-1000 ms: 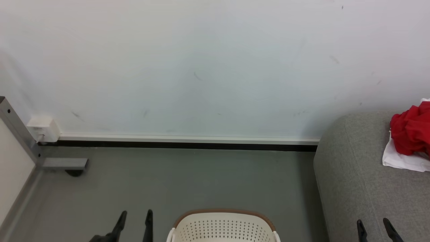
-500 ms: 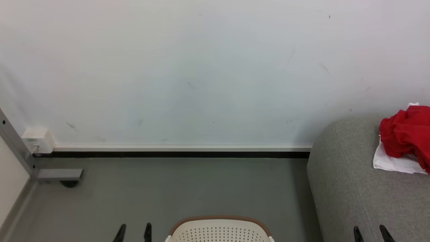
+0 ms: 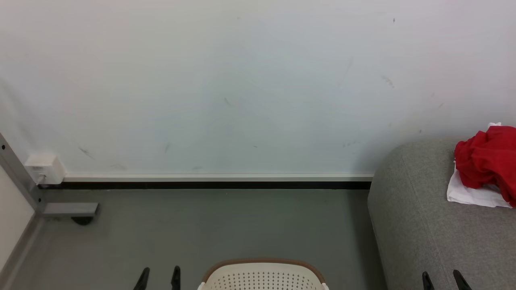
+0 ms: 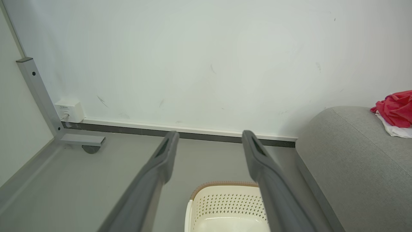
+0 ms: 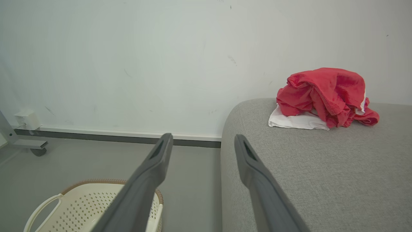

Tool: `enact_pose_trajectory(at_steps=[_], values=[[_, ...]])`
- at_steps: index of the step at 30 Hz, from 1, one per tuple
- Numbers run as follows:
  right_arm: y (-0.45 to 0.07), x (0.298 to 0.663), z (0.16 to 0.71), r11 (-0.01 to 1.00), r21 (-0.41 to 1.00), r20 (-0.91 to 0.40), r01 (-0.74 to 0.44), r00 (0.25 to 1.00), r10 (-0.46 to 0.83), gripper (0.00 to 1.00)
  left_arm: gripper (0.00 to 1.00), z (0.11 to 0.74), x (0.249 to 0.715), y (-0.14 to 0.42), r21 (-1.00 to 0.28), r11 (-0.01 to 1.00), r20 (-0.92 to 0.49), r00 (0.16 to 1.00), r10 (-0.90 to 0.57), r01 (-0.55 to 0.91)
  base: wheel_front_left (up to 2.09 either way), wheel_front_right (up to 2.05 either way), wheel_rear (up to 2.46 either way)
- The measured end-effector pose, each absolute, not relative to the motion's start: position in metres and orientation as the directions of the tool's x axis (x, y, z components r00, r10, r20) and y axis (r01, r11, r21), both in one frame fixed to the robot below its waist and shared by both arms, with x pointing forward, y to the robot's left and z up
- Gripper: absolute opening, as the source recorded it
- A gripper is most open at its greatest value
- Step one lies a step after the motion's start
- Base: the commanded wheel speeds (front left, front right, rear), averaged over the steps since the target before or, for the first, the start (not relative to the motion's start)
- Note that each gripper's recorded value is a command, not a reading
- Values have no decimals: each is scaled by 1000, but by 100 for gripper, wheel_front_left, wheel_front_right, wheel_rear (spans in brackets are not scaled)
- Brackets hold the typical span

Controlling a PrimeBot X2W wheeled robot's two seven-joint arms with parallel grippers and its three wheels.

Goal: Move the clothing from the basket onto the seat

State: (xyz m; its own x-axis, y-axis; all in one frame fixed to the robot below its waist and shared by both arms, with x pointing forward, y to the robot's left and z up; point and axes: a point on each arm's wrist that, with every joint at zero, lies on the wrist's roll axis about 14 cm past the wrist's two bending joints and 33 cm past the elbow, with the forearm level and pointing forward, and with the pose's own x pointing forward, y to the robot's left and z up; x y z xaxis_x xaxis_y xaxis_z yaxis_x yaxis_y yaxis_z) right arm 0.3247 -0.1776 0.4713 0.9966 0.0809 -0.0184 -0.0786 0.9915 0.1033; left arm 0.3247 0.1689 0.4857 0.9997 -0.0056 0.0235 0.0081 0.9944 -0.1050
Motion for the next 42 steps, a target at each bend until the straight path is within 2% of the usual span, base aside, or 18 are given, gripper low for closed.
enact_pose_trajectory(at_steps=[13, 14, 19, 42], values=[[-174, 325, 472, 990, 104, -17, -90, 996, 93, 100, 100, 485, 323, 172, -110, 994, 23, 1000, 4, -2, 0, 0, 0], [-173, 326, 472, 990, 104, -17, -91, 995, 93, 0, 0, 484, 323, 171, -112, 994, 21, 1000, -4, 7, 0, 0, 0], [-171, 322, 458, 987, 139, -67, -78, 994, 88, 0, 0, 468, 318, 170, -137, 990, -37, 999, 0, -5, 0, 0, 0], [-187, 336, 463, 860, 508, -91, 45, 996, 2, 0, 0, 467, 333, 187, -515, 851, -103, 993, 57, -102, 0, 0, 0]])
